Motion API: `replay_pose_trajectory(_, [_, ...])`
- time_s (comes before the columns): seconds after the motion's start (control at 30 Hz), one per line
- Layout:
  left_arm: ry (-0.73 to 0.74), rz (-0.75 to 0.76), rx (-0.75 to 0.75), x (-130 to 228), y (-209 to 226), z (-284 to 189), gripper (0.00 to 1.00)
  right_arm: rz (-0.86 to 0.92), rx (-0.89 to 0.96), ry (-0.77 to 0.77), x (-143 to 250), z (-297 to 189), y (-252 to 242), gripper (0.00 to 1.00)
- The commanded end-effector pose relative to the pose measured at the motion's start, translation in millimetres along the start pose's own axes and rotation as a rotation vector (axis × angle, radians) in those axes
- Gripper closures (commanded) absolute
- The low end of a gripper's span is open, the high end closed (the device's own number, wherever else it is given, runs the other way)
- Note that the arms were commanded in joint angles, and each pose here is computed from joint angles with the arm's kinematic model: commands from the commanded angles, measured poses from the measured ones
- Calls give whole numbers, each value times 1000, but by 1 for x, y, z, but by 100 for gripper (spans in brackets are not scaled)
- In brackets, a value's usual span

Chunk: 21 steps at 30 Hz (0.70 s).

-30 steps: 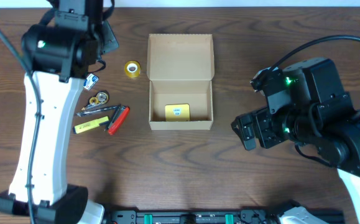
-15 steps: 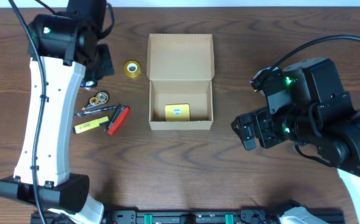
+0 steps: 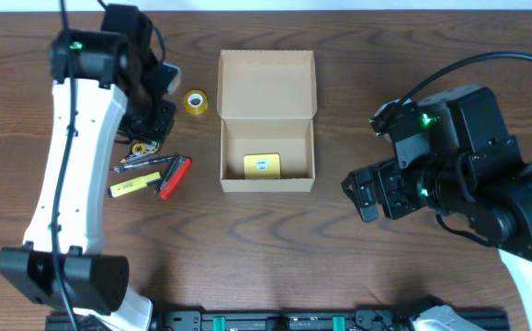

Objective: Pack container
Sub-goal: 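Raise the left gripper out of the box, then lower the left gripper onto the red stapler and grasp it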

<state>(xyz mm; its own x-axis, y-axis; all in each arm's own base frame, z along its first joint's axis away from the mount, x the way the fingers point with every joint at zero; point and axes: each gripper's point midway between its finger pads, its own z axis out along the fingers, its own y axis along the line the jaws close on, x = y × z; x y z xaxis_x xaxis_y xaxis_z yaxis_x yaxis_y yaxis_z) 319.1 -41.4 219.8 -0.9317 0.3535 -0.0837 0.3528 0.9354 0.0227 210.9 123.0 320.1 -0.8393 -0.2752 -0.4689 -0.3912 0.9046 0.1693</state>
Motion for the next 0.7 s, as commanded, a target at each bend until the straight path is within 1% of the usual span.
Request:
replay_pose_trajectory(0.0, [38, 90, 39, 4, -3, 29, 94, -8, 6, 0, 0, 0, -2, 1])
replay_pose_trajectory(0.07, [42, 88, 41, 3, -2, 49, 94, -8, 6, 0, 0, 0, -2, 1])
replay_pose_trajectory(0.1, [45, 85, 44, 3, -2, 58, 89, -8, 6, 0, 0, 0, -2, 1])
replay_pose_trajectory(0.17, [49, 80, 76, 5, -7, 76, 66, -8, 6, 0, 0, 0, -2, 1])
replay_pose_trajectory(0.2, [49, 74, 98, 6, -9, 85, 46, -8, 6, 0, 0, 0, -2, 1])
replay_pose_trajectory(0.23, [51, 67, 121, 8, -13, 95, 35, -8, 6, 0, 0, 0, -2, 1])
replay_pose_trajectory(0.27, [57, 55, 125, 11, -13, 105, 26, -8, 6, 0, 0, 0, -2, 1])
replay_pose_trajectory(0.37, [76, 56, 130, 19, -15, 123, 20, -8, 6, 0, 0, 0, -2, 1])
replay_pose_trajectory(0.53, [102, 66, 138, 31, -18, 143, 16, -8, 6, 0, 0, 0, -2, 1])
replay_pose_trajectory(0.67, [102, 68, 114, 33, -15, 153, 15, -8, 6, 0, 0, 0, -2, 1])
